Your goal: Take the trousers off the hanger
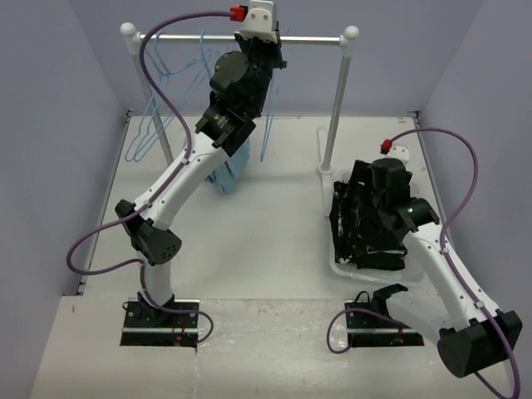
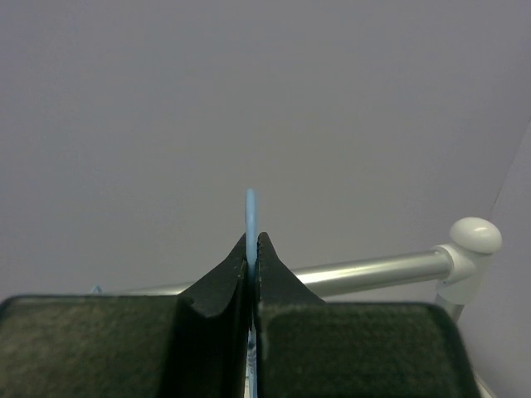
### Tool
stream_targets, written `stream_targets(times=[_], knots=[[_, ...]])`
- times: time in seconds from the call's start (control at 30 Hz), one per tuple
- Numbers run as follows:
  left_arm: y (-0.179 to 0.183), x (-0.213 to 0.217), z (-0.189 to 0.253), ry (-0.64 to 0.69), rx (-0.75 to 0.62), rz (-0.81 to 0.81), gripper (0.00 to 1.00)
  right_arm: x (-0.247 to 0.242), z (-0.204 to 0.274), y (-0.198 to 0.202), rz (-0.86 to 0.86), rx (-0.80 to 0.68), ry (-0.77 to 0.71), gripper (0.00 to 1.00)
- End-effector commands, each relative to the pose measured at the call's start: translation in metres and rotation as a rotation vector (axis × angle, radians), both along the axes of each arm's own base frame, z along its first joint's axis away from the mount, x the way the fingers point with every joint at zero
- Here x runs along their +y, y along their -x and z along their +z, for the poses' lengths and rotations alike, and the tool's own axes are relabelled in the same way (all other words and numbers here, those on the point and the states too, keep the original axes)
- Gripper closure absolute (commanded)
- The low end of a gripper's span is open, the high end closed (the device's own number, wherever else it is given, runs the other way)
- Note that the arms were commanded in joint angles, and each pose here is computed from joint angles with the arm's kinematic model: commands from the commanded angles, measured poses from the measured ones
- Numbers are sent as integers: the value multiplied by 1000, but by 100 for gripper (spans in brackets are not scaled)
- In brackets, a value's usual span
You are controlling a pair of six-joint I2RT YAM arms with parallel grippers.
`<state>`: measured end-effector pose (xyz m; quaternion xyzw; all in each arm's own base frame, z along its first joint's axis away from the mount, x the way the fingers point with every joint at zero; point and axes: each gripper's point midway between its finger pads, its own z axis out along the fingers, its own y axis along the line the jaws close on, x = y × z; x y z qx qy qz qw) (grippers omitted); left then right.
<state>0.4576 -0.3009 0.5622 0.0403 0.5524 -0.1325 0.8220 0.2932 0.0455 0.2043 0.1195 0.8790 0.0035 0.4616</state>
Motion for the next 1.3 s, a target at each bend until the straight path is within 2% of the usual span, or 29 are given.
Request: stream_targets(times=[0.0,0.2,0.43,0.6,0.73,0.93,1.0,1.07,1.13,1.17,1.2,1.27], knots=[[-5,13,23,18,-79,11,100,0,21,-13,-18,-67,-8,1],[-34,9,-6,20,-20,-47,100,1,16,-15,-19,-57,-15,1],[-38,0,-41,-4,51,-77,100,4,14,-12,1,-51,-22,1],[-28,6,-53,8,93,-86,100,6,18,-9,13,-60,-32,1],[-15,10,-55,14,108,-107,90,7,24,-9,19,-75,-44,1],[0,7,-65,11,129,-113,85,8,24,-7,19,-76,-56,1],[0,8,-66,5,137,-110,73,8,26,-6,18,-79,-62,1],[6,8,-61,0,138,-119,41,8,29,-4,13,-85,-68,1],[16,12,-55,-4,133,-122,25,6,33,-2,1,-96,-73,1],[22,11,-54,-11,134,-120,6,5,37,-1,-1,-106,-80,1],[30,16,-47,-9,128,-117,0,5,40,0,-2,-115,-85,1],[40,17,-55,-40,192,-115,0,5,44,2,-2,-128,-93,1]])
